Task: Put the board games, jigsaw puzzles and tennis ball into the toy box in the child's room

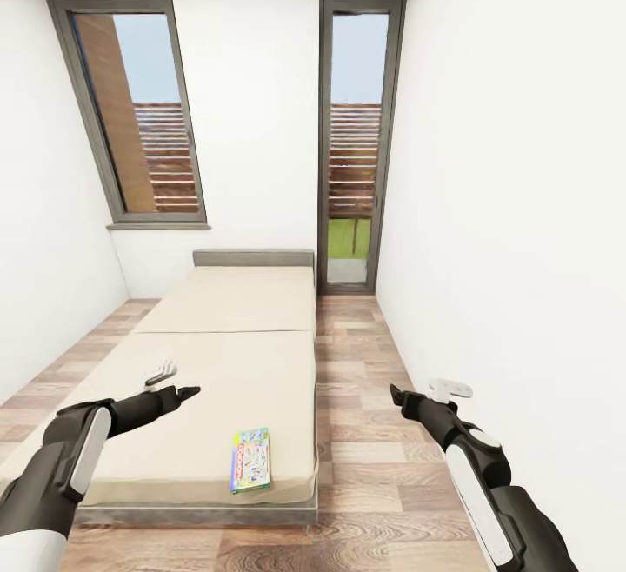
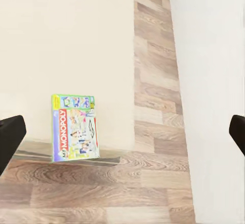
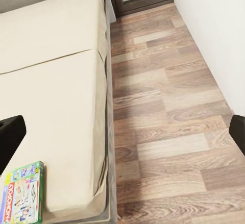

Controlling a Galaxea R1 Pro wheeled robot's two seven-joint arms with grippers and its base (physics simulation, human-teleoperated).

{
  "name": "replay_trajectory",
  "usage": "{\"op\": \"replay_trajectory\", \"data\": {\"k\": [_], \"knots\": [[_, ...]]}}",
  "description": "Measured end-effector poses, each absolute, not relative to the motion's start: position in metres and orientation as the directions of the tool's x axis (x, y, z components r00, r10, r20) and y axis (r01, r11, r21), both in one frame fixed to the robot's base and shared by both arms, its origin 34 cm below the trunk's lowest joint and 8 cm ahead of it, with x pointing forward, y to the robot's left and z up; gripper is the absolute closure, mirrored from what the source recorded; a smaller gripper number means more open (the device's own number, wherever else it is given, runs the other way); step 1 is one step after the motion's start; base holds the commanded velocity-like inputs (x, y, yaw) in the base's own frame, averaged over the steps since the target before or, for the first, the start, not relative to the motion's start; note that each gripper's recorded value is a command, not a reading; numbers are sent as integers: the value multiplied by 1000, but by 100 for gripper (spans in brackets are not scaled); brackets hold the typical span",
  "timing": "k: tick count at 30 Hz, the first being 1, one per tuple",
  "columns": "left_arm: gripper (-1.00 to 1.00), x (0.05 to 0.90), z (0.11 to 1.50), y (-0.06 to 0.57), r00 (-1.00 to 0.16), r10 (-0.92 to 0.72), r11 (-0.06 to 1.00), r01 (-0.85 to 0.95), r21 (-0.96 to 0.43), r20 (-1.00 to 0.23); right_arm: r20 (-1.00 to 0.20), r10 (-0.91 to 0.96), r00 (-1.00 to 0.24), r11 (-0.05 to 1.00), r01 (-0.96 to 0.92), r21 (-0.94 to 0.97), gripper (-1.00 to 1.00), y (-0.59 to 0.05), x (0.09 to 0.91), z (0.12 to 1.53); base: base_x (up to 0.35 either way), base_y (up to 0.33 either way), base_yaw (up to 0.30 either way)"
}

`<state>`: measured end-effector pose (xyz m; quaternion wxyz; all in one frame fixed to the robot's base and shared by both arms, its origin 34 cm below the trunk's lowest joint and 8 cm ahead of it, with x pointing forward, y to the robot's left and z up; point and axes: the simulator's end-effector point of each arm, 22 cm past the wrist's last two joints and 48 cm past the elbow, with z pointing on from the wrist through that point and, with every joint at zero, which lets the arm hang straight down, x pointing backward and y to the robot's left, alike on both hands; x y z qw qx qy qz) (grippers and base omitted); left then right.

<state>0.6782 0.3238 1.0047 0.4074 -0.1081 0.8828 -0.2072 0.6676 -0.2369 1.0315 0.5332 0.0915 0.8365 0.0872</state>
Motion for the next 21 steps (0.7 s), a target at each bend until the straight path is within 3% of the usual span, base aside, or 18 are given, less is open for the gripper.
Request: {"op": "replay_trajectory", "data": {"k": [11, 21], "knots": [[-100, 651, 908, 326, -721, -522, 781, -191, -594, -455, -851, 273, -448, 957, 32, 290, -100, -209, 667, 1032, 0, 0, 0], [-100, 651, 889, 335, -714, -540, 774, -214, -596, -445, -820, 303, -486, 944, 33, 329, -100, -204, 665, 1018, 0, 0, 0]]}}
